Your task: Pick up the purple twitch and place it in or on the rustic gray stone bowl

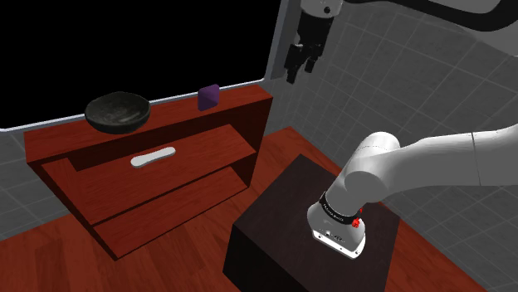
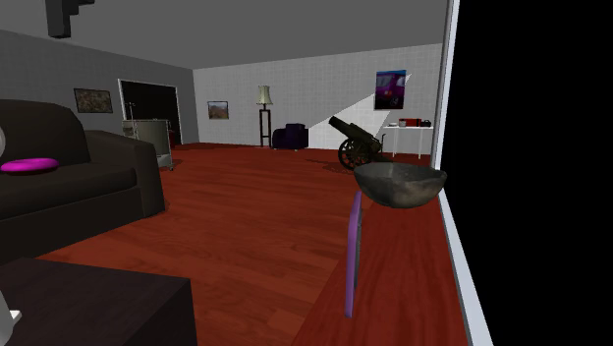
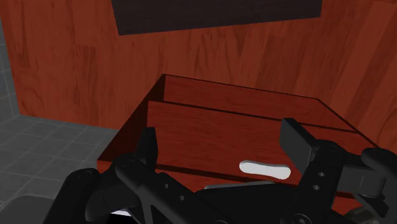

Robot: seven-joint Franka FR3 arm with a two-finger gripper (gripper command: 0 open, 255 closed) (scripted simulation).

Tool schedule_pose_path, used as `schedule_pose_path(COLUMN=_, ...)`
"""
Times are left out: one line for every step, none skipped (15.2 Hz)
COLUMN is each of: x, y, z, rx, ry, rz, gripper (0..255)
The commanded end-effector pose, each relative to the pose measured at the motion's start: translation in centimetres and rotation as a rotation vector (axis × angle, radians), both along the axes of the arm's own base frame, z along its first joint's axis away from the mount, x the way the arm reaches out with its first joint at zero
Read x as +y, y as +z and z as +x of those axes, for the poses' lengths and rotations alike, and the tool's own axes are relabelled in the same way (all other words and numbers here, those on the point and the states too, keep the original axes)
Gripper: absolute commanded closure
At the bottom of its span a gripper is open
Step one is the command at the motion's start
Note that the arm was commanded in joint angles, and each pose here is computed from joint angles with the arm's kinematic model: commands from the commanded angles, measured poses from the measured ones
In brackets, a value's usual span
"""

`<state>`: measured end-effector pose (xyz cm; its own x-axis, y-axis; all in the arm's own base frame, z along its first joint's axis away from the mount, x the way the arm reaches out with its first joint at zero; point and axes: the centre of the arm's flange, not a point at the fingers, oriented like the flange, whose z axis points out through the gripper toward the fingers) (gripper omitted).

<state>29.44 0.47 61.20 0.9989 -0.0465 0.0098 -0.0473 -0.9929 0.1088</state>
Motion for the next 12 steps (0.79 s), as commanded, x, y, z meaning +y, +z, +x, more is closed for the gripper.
schedule_pose_path(x=0.0, y=0.0, z=0.0, rx=0.0, ry=0.0, rz=0.0, gripper=0)
schedule_pose_path(x=-1.0, y=-0.6, z=0.6, rx=-0.006, ry=0.051, rz=0.009, gripper=0)
schedule_pose_path(x=-2.0, y=-1.2, z=1.3, rx=-0.012, ry=0.102, rz=0.019, gripper=0)
schedule_pose_path(x=-2.9, y=-1.8, z=2.0, rx=-0.017, ry=0.153, rz=0.028, gripper=0)
schedule_pose_path(x=-3.8, y=-2.4, z=2.8, rx=-0.023, ry=0.204, rz=0.037, gripper=0)
schedule_pose_path(x=-4.7, y=-3.0, z=3.6, rx=-0.029, ry=0.255, rz=0.047, gripper=0)
schedule_pose_path(x=-5.5, y=-3.7, z=4.5, rx=-0.035, ry=0.306, rz=0.056, gripper=0)
schedule_pose_path(x=-6.2, y=-4.3, z=5.4, rx=-0.041, ry=0.357, rz=0.066, gripper=0)
schedule_pose_path(x=-6.9, y=-4.9, z=6.3, rx=-0.046, ry=0.408, rz=0.075, gripper=0)
schedule_pose_path(x=-7.6, y=-5.5, z=7.3, rx=-0.052, ry=0.459, rz=0.084, gripper=0)
schedule_pose_path(x=-8.1, y=-6.2, z=8.3, rx=-0.058, ry=0.51, rz=0.094, gripper=0)
schedule_pose_path(x=-8.7, y=-6.8, z=9.4, rx=-0.064, ry=0.561, rz=0.103, gripper=0)
